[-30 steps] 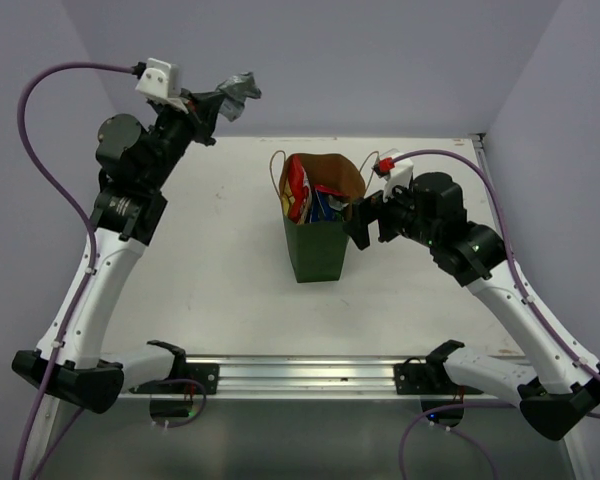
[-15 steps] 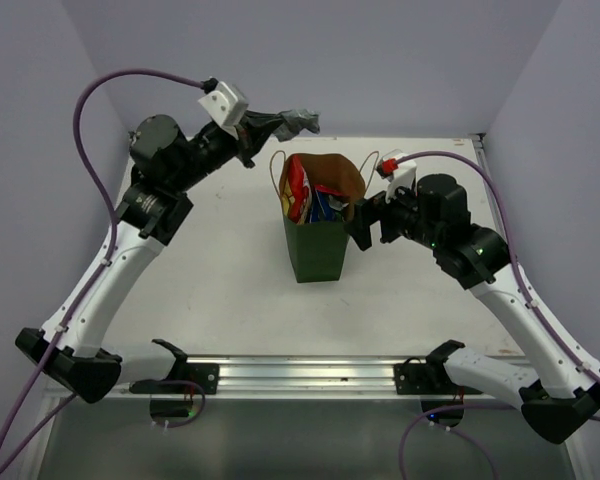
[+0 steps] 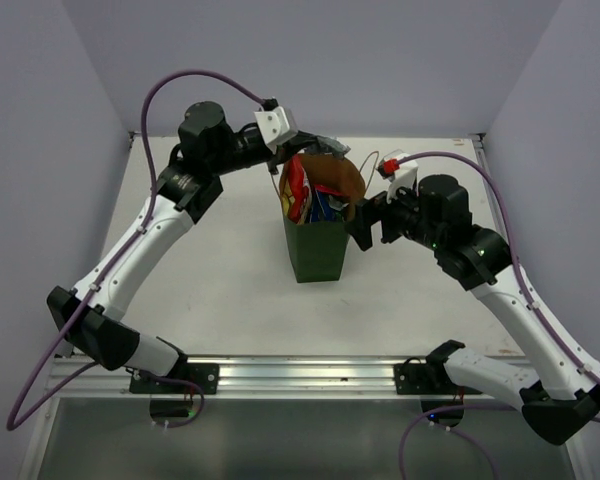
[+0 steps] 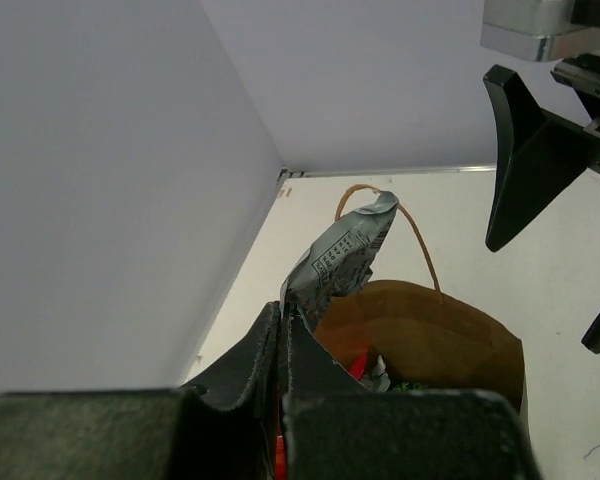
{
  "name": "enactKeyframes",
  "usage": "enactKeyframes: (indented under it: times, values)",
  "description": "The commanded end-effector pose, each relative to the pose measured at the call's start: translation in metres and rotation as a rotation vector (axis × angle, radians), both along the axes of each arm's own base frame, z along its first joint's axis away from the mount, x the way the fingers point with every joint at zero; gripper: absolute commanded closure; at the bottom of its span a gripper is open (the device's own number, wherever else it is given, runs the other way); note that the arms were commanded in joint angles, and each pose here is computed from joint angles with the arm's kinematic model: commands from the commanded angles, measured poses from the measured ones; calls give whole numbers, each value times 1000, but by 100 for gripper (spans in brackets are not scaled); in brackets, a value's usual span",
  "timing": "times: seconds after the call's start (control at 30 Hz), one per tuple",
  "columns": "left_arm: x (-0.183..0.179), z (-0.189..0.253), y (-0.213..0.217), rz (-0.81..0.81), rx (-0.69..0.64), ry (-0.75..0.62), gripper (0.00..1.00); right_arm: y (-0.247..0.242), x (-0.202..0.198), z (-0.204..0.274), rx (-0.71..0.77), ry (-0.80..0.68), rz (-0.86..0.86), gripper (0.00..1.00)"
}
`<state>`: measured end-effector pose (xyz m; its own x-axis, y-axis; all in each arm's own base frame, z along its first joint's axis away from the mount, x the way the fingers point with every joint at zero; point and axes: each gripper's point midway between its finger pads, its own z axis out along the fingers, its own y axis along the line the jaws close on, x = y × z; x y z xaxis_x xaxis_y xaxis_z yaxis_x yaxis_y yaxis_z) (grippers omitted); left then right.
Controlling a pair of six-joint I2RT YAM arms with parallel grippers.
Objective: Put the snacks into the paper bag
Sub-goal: Place the snack in the paper bag.
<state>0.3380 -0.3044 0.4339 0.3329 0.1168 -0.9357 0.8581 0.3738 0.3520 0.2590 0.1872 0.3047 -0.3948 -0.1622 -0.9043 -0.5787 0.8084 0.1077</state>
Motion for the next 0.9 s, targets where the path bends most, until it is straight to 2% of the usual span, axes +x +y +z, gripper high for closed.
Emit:
enactKeyframes:
  times: [0.0,0.23,0.73,0.8,0.87]
  values:
    - [-4,0,-10,-85,47,-60,100,-2,-1,14,16,-51,2,1]
    - [10,-34,-19,-121,156,-45,100,-2,1,14,13,-51,-3,2]
    - [35,-73,-32,-112,252,-22,95,-3,3,12,12,-46,-15,1]
    - [37,-74,-31,-105,257,-26,90,-3,4,12,10,-44,-16,1]
    - [39,-75,-31,-99,257,-29,80,-3,4,12,8,-45,-17,2]
